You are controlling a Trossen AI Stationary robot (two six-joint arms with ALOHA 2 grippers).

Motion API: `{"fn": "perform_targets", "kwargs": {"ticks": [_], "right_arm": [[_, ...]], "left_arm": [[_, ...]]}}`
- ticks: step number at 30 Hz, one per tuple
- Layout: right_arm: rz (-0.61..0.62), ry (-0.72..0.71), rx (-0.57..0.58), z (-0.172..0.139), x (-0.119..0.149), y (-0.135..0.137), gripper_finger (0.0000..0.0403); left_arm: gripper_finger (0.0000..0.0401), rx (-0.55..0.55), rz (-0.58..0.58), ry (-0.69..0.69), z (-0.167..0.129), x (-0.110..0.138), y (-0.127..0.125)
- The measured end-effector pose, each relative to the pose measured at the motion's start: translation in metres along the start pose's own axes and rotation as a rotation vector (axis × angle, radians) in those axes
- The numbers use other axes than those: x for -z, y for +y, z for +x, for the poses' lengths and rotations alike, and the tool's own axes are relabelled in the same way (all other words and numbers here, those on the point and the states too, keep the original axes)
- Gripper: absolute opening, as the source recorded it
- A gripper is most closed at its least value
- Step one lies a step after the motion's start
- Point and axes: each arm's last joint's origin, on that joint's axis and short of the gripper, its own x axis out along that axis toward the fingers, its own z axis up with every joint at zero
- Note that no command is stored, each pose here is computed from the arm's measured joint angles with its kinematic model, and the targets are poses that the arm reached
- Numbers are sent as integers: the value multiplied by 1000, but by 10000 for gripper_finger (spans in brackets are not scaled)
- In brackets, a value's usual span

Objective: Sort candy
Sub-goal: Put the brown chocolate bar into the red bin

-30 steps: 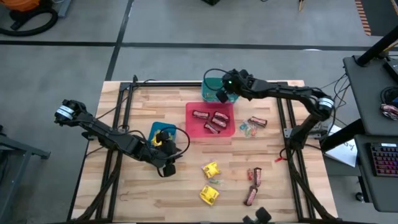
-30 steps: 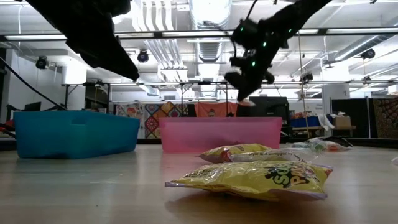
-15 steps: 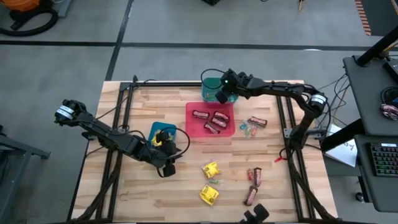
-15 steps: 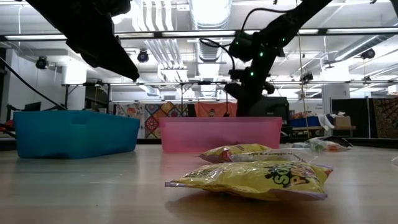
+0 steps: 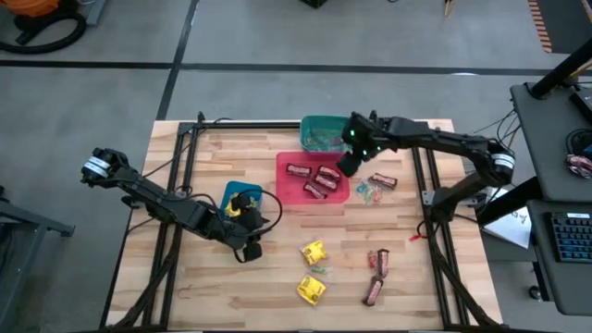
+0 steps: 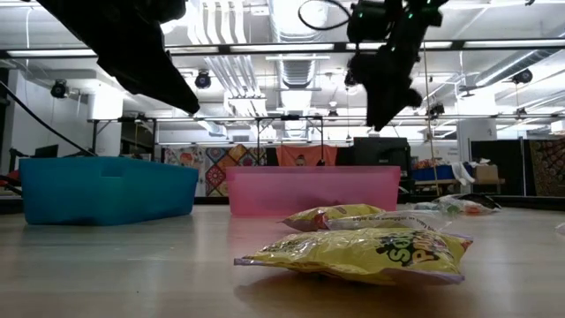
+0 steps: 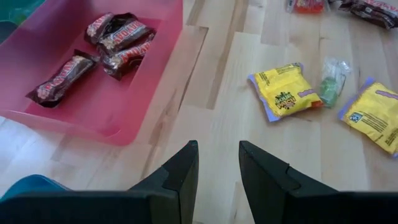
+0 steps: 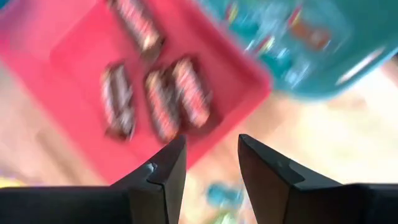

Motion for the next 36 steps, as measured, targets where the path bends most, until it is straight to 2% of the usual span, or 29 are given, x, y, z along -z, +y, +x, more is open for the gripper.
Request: {"fn": "perform_targets", "kwargs": {"ticks": [10,17,22,28,36], "right_arm": [[-63,176,-34,-11,47,59,148],[-34,320,19,-14,85,90,159],[34,426,55,-15,124,109,160],[169,544,109,-5,178,125,160],[331,479,59,6,224,145,160]], "left_arm": [[100,1,23,-1,0,0,0],[100,-12,55,-6,0,0,0],[100,-37,90,-17,0,-1,1],[100,-38,100,-19,0,-1,1],[100,-38,123,-22,0,-1,1]]}}
